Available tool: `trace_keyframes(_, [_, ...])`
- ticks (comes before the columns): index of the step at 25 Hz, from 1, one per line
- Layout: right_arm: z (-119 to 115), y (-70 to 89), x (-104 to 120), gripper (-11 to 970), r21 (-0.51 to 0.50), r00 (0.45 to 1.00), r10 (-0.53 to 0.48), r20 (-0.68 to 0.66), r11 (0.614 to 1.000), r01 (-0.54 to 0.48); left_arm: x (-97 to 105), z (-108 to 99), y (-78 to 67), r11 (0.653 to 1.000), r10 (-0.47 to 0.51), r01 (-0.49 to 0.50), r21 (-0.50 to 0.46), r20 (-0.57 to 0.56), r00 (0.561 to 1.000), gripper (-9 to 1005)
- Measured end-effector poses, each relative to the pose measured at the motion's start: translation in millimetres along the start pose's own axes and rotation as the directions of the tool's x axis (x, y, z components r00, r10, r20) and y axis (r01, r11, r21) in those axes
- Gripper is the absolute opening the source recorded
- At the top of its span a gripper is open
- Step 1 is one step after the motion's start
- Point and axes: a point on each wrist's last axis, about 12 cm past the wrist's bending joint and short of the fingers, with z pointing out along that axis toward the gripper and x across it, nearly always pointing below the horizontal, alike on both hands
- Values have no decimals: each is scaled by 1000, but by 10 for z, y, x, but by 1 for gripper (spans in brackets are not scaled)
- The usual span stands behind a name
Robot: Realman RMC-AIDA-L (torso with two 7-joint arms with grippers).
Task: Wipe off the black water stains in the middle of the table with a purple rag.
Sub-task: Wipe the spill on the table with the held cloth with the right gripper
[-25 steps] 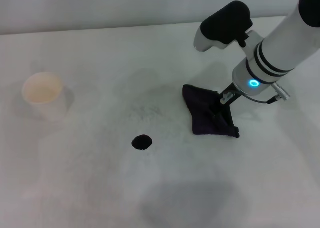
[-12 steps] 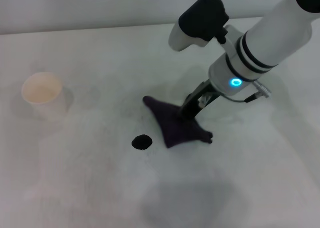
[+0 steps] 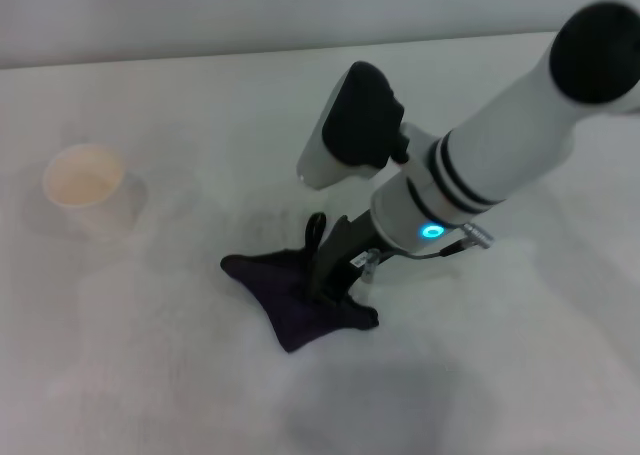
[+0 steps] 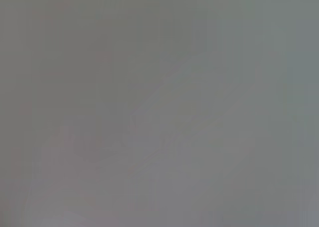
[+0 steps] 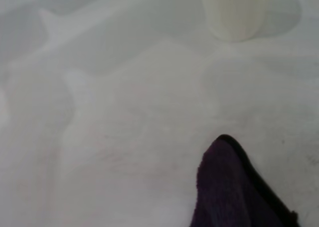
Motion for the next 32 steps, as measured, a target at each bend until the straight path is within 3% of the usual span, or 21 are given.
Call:
trace_keyframes(7, [154, -22, 47, 93, 110, 997, -31, 73, 994, 23, -4, 14, -14, 1000, -1, 1, 3, 0, 1000, 883])
trace_keyframes(15, [157, -243, 136, 93, 239, 986, 22, 163, 969, -61, -11, 25, -27, 1000, 0, 0, 7, 1, 1000, 883])
trace_keyframes(20, [154, -185, 134, 93, 155, 978, 89, 189, 981, -119, -14, 29, -27, 1000, 0, 0, 7, 2, 1000, 883])
trace_keyframes(26, [198, 45, 121, 94, -22, 983, 72, 166, 997, -70, -25, 34, -31, 1000, 1, -1, 10, 8, 1000, 883])
trace_keyframes(29, [209, 63, 149, 94, -32, 984, 72, 164, 997, -67, -33, 41, -37, 1000, 1, -1, 12, 11, 1000, 883])
trace_keyframes(32, [211, -27, 186, 94, 10, 978, 100, 182, 995, -103, -37, 43, -40, 1000, 1, -1, 13, 14, 1000, 883])
